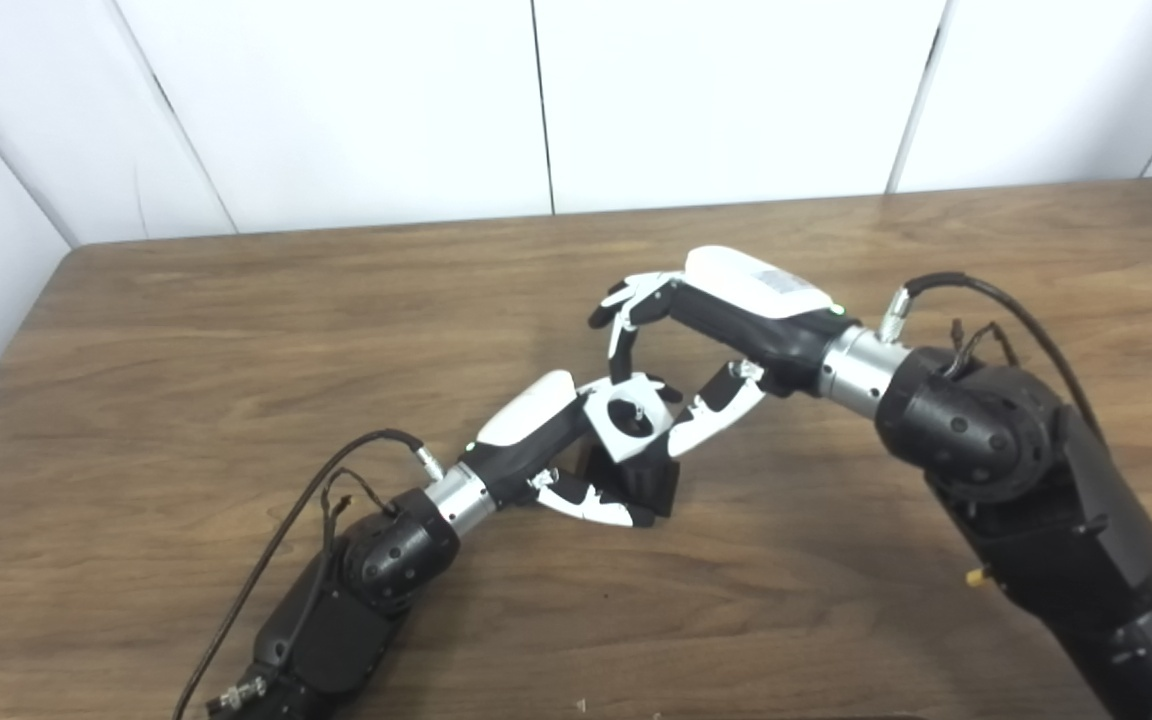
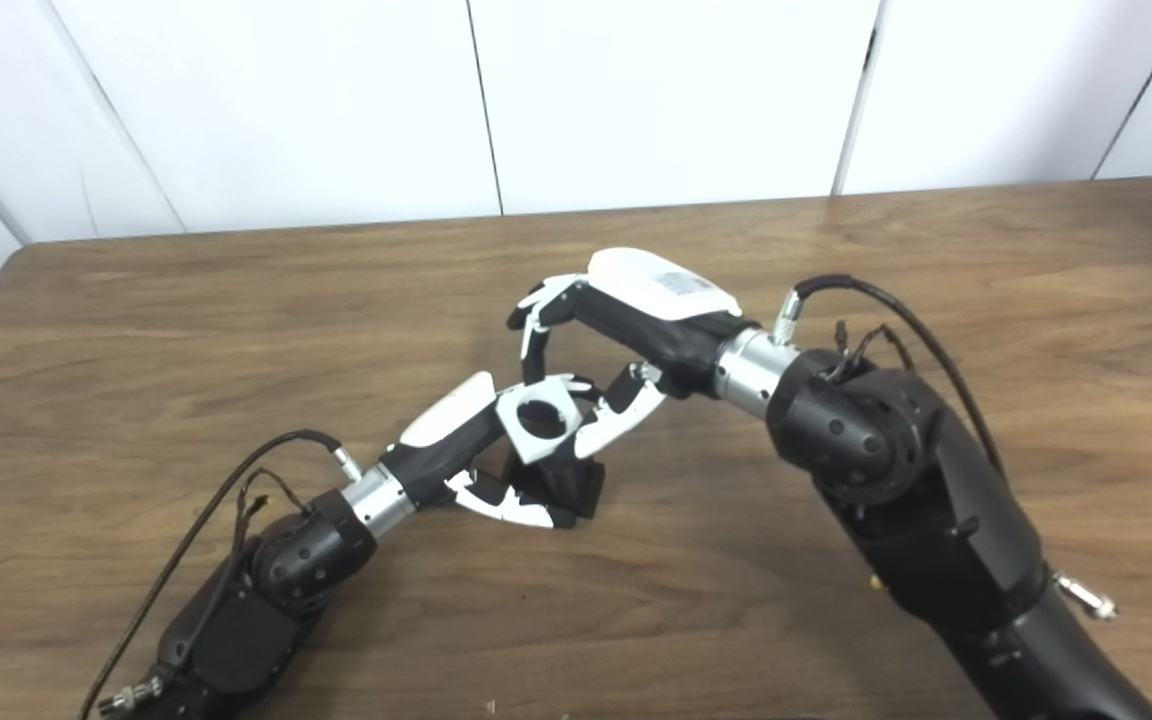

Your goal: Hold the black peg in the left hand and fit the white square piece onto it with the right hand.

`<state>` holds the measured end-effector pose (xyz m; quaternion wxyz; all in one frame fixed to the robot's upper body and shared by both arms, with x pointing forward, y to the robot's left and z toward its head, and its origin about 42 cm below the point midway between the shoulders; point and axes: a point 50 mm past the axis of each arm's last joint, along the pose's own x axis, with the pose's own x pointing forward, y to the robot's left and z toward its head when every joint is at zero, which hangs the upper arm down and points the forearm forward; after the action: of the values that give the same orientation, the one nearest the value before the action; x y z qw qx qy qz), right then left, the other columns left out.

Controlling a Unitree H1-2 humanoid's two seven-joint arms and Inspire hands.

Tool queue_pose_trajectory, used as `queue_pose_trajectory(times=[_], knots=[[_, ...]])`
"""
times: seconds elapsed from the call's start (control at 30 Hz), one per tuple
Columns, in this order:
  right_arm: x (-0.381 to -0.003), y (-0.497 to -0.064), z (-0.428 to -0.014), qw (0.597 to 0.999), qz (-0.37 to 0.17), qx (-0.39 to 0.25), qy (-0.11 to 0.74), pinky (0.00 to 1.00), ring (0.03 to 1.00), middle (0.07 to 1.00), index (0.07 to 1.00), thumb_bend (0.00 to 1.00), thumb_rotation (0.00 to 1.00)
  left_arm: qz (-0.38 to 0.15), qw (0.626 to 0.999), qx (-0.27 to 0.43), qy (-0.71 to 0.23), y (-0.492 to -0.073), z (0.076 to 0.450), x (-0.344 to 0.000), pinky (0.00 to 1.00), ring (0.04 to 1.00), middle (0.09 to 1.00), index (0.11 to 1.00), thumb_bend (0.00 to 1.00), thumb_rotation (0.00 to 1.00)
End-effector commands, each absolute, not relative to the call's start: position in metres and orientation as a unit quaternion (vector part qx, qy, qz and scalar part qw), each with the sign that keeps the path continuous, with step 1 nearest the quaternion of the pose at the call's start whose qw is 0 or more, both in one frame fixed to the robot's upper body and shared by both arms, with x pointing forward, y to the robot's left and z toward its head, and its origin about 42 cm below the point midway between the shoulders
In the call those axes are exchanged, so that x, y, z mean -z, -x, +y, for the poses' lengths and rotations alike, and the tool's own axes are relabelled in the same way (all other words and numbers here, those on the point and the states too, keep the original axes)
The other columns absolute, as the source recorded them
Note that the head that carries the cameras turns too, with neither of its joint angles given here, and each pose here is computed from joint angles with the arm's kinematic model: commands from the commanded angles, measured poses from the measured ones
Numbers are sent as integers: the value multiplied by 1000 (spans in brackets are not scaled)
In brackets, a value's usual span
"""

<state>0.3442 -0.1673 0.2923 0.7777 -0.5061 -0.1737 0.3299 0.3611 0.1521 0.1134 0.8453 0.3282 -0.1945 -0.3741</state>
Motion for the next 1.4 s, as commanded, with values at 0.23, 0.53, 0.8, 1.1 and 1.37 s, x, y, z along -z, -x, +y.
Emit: queue_pose_trajectory(times=[0.23, 0.53, 0.8, 1.1, 1.37], knots=[[-315, -348, -168, 763, -208, -328, 517, 895, 884, 800, 480, 519, 141, -77, 828, 409, -376, -344, 165, -69, 800, 908, 857, 492, 521, 76], [-308, -346, -171, 761, -197, -331, 523, 913, 890, 803, 480, 519, 142, -82, 830, 405, -375, -345, 166, -71, 772, 898, 852, 491, 521, 76], [-300, -345, -172, 761, -187, -332, 525, 915, 892, 809, 481, 518, 143, -82, 829, 407, -376, -346, 165, -72, 788, 906, 855, 491, 521, 76], [-286, -348, -173, 770, -172, -328, 520, 915, 893, 807, 481, 519, 141, -82, 829, 407, -375, -346, 163, -73, 791, 903, 853, 491, 522, 75], [-274, -356, -178, 778, -157, -323, 515, 910, 894, 808, 481, 519, 141, -87, 826, 409, -377, -347, 158, -74, 776, 898, 852, 492, 521, 76]])
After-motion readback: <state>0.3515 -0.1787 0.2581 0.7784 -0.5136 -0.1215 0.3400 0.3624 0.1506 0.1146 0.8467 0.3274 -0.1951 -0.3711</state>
